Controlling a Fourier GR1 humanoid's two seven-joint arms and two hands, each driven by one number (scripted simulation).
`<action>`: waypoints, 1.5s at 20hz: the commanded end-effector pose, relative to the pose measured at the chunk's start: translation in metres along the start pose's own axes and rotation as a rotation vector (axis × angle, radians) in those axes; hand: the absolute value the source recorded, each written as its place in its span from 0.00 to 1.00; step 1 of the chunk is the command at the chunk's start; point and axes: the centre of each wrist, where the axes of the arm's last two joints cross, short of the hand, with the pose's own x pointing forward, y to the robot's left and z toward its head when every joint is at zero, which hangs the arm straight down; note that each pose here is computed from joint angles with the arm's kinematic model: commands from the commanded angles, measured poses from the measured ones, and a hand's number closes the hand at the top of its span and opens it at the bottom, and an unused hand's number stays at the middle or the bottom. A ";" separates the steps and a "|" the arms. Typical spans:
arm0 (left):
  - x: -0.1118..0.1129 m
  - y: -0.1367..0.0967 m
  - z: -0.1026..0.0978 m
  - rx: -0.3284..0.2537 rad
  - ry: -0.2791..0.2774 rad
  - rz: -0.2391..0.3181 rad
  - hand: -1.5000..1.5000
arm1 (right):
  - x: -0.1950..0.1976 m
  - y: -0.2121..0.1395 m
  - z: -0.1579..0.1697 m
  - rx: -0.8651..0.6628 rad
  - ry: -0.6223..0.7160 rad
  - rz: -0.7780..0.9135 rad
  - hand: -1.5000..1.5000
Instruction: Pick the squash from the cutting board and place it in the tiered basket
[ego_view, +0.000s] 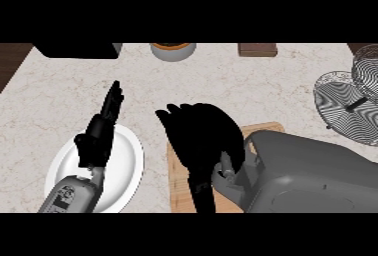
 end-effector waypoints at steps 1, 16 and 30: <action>0.000 0.001 0.010 0.007 -0.013 0.000 0.50 | 0.019 0.002 -0.019 0.081 0.241 0.094 0.00; -0.018 -0.004 0.017 0.022 0.010 -0.011 0.50 | 0.025 0.020 -0.037 0.112 0.344 0.259 0.00; -0.006 0.003 0.008 0.034 0.002 0.000 0.50 | 0.031 0.036 -0.042 0.088 0.295 0.382 0.00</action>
